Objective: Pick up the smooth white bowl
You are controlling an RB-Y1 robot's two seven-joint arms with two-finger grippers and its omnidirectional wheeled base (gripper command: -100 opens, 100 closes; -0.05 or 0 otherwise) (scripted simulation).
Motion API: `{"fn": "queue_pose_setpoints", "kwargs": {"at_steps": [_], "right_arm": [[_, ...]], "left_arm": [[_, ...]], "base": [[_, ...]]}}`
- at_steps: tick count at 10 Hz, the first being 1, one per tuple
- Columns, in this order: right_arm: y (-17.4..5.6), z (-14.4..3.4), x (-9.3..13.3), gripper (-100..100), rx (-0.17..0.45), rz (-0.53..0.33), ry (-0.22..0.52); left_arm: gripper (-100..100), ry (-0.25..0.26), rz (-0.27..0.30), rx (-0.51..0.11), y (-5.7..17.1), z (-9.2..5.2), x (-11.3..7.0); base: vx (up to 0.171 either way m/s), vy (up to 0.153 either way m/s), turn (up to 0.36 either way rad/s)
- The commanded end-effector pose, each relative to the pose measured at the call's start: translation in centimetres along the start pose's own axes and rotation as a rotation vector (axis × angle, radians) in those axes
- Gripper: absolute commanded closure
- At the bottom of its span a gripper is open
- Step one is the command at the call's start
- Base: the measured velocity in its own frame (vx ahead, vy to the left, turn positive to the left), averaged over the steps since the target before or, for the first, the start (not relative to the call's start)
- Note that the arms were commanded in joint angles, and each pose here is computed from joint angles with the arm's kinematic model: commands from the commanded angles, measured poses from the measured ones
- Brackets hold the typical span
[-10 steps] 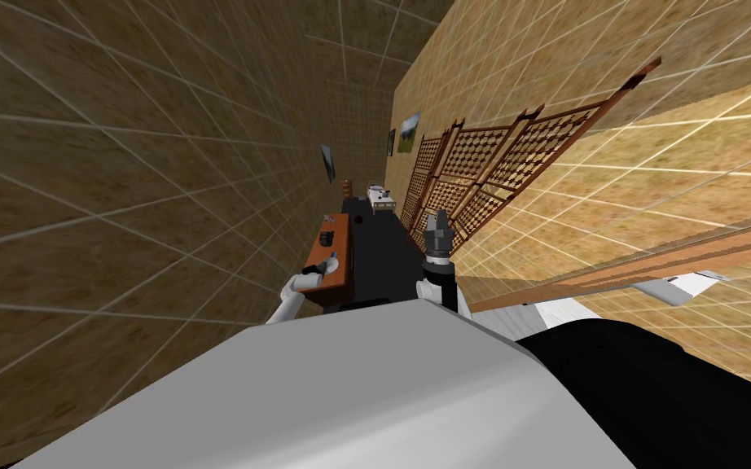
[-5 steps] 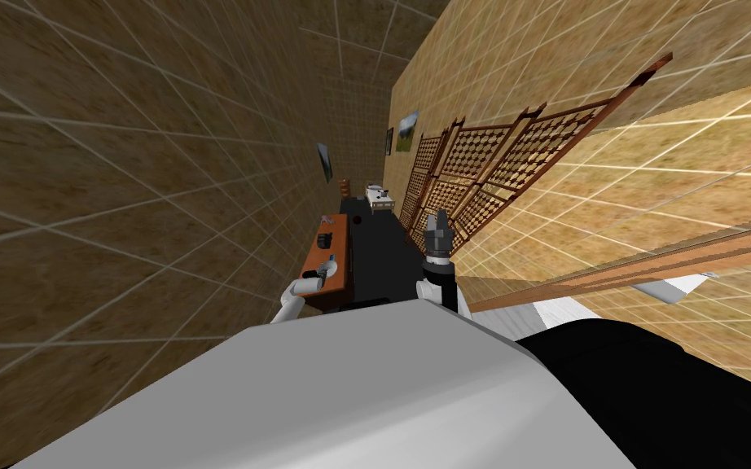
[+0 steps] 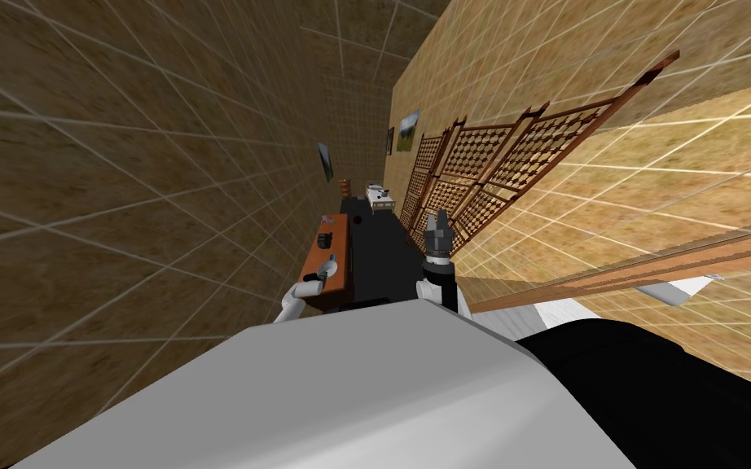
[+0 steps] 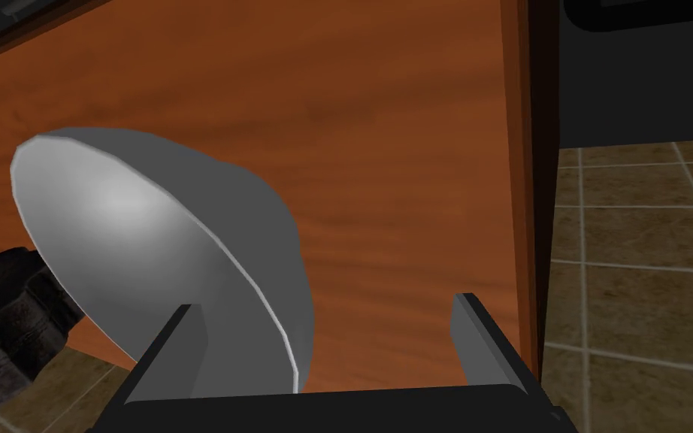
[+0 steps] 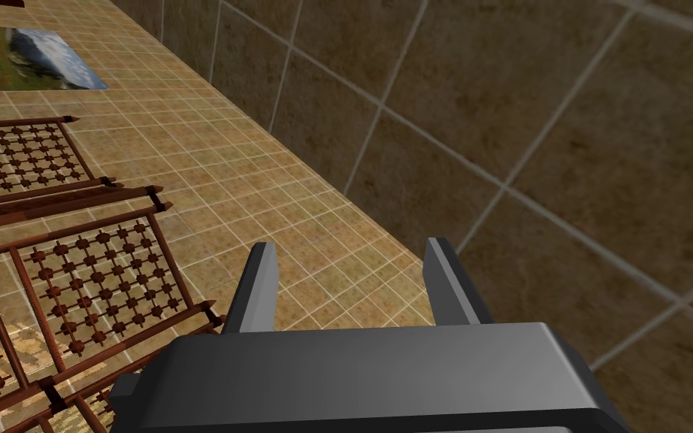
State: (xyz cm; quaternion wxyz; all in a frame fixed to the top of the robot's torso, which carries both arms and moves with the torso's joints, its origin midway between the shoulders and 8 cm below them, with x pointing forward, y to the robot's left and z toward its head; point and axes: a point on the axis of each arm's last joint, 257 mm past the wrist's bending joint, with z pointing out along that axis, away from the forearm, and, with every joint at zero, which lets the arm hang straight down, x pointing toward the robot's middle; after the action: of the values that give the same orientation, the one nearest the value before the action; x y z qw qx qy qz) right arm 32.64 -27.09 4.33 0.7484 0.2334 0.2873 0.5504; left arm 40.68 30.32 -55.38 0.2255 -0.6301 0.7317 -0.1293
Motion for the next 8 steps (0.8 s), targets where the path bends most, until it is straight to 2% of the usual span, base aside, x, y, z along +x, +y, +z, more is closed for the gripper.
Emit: {"fn": "queue_pose_setpoints", "kwargs": {"at_steps": [1, 2, 6, 7, 8], "right_arm": [[0.0, 0.0, 0.0, 0, 0.000, 0.000, 0.000], [0.0, 0.0, 0.0, 0, 0.000, 0.000, 0.000], [0.0, 0.0, 0.0, 0, 0.000, 0.000, 0.000], [0.0, 0.0, 0.0, 0, 0.000, 0.000, 0.000], [0.0, 0.0, 0.0, 0, 0.000, 0.000, 0.000]], "left_arm": [[-100, 0.000, 0.000, 0.000, 0.0, 0.0, 0.0], [100, 0.000, 0.000, 0.002, 0.0, 0.0, 0.0], [100, -0.001, -0.001, 0.014, -0.7, -0.1, -0.1], [0, -0.001, -0.002, 0.013, -0.6, -0.1, -0.1], [100, -0.001, -0.001, 0.001, 0.5, 0.3, 0.2]], "base": [[0.003, -0.006, 0.012], [0.000, 0.000, 0.000], [0.000, 0.000, 0.000], [0.000, 0.000, 0.000], [0.000, 0.000, 0.000]]}}
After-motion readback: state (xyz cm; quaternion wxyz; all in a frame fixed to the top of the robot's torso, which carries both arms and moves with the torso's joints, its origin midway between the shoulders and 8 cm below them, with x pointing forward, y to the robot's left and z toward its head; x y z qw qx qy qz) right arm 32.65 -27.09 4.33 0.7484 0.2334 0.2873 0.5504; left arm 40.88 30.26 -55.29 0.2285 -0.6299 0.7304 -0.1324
